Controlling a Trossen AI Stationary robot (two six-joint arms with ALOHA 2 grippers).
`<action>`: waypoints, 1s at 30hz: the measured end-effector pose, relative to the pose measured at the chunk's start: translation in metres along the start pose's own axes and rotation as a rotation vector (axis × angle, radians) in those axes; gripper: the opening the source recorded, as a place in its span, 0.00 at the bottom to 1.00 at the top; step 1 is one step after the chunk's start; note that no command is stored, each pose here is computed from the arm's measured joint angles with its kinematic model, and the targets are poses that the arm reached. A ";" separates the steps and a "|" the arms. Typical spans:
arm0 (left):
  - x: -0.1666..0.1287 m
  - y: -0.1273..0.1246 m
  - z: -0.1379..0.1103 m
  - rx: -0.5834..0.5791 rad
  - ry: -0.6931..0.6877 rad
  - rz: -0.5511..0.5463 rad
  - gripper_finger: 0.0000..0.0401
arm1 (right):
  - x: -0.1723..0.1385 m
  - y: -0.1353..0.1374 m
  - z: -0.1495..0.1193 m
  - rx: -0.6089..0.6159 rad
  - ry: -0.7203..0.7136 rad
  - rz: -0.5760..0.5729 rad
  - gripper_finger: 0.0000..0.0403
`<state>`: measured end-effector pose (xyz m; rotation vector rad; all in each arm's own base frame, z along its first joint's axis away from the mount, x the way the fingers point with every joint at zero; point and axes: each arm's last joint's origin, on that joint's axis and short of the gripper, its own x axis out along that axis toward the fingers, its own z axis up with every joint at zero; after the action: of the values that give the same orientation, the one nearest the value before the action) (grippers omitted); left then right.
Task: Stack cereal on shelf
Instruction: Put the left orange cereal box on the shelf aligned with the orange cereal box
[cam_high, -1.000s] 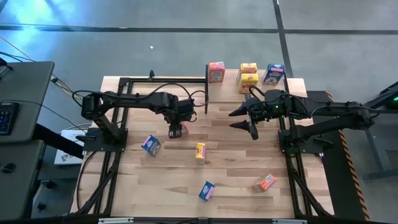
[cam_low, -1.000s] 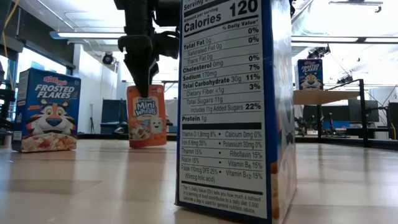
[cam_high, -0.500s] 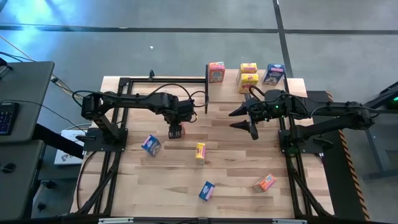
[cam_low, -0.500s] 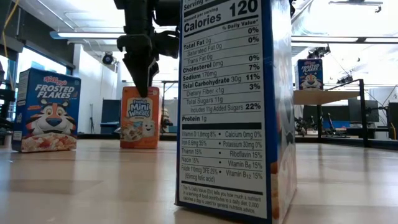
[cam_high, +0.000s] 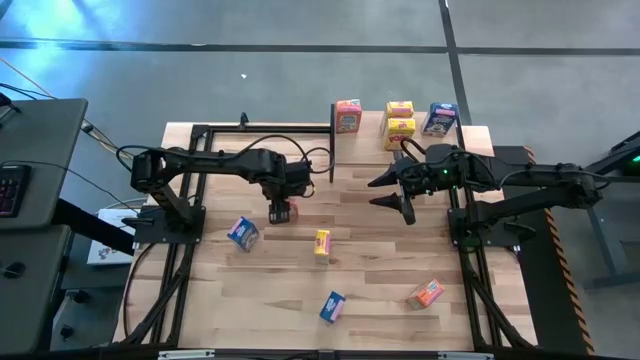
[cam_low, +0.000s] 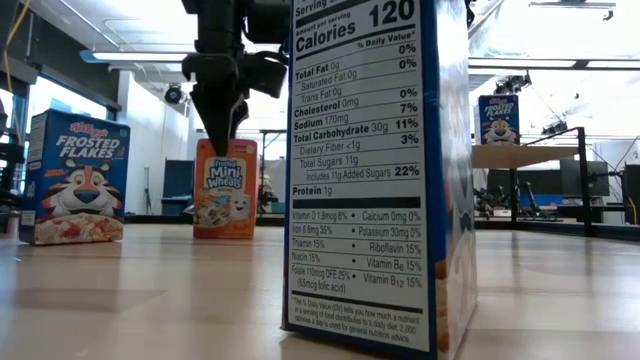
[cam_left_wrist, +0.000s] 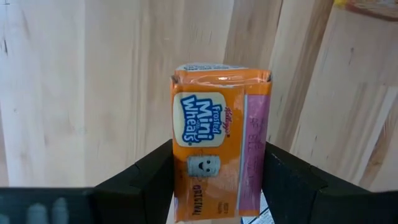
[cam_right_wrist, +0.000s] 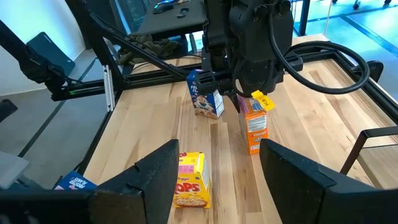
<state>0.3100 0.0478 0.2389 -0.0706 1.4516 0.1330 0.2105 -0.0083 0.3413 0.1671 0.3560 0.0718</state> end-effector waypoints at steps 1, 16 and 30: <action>0.000 0.000 0.000 0.000 -0.007 0.000 0.50 | 0.000 0.000 0.000 0.000 0.000 0.000 0.54; 0.006 0.001 0.000 -0.002 -0.021 0.008 0.41 | 0.000 0.000 0.000 0.000 0.000 0.000 0.54; -0.016 -0.002 0.005 -0.019 -0.044 0.000 0.31 | 0.000 0.000 0.000 0.000 0.000 0.000 0.54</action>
<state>0.3135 0.0458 0.2554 -0.0825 1.4066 0.1474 0.2105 -0.0084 0.3413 0.1671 0.3559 0.0716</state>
